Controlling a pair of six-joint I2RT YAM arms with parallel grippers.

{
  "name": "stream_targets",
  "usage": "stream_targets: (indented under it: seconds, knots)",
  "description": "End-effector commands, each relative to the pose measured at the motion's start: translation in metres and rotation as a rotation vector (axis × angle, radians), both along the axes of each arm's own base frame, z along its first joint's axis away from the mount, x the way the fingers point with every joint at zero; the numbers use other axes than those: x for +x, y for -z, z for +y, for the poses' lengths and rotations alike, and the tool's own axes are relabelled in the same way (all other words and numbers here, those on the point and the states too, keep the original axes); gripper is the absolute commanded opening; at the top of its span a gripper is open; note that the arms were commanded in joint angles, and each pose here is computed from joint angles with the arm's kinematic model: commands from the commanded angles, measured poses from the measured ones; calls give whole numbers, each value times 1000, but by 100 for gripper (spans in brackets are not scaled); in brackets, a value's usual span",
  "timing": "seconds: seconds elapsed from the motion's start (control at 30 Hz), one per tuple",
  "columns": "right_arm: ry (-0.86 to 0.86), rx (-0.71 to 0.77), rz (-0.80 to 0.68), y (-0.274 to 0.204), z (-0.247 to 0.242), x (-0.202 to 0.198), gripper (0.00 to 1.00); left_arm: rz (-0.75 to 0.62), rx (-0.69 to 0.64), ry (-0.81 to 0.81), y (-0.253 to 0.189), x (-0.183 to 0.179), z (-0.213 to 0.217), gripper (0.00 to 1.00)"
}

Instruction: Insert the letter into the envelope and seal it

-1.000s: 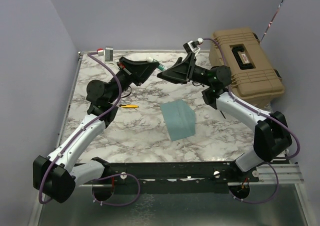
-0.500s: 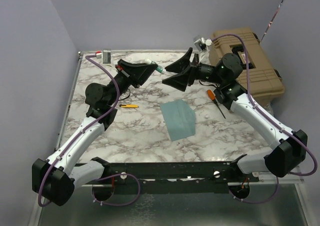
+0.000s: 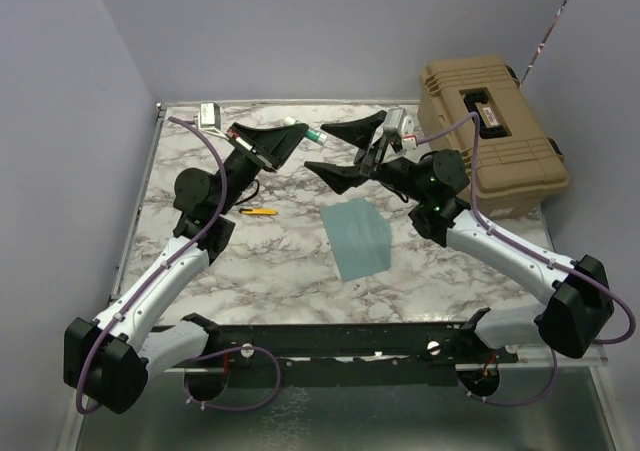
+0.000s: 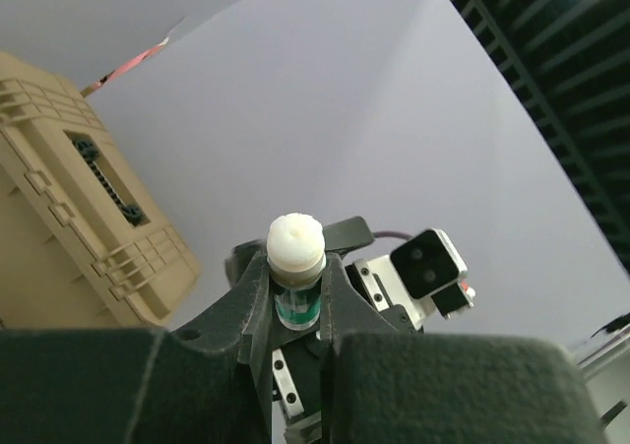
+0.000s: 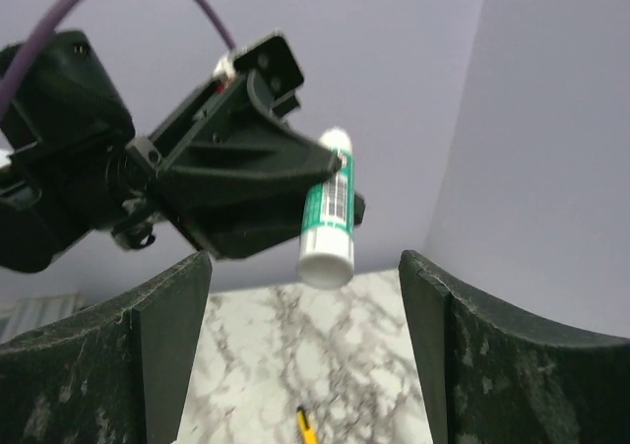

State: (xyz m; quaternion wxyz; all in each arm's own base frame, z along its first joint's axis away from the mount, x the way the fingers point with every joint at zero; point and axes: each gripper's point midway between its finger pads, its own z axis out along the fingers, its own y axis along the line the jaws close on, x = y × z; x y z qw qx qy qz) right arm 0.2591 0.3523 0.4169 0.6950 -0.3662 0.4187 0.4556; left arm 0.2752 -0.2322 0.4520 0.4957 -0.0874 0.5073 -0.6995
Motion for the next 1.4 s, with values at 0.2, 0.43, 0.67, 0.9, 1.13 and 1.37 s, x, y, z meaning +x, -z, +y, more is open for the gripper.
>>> stream_targets:
  seconds: [0.2, 0.43, 0.67, 0.9, 1.13, 1.37]
  knots:
    - [176, 96, -188, -32, -2, 23, 70, 238, -169, 41, 6, 11, 7, 0]
    - [156, 62, -193, -29, 7, 27, 57, 283, -162, 68, 15, 14, 2, 0]
    - [153, 57, -184, -28, 11, 31, 49, 305, -147, 74, 24, 18, -2, 0]
    - [138, -4, -130, -10, 19, 37, 43, 283, -149, 77, 16, 16, -1, 0]
    - [123, -43, -111, -3, 24, 37, 24, 267, -148, 83, 13, 13, -1, 0]
    - [217, -35, -3, -12, 12, 52, 1, 298, -91, 66, 33, 16, -4, 33]
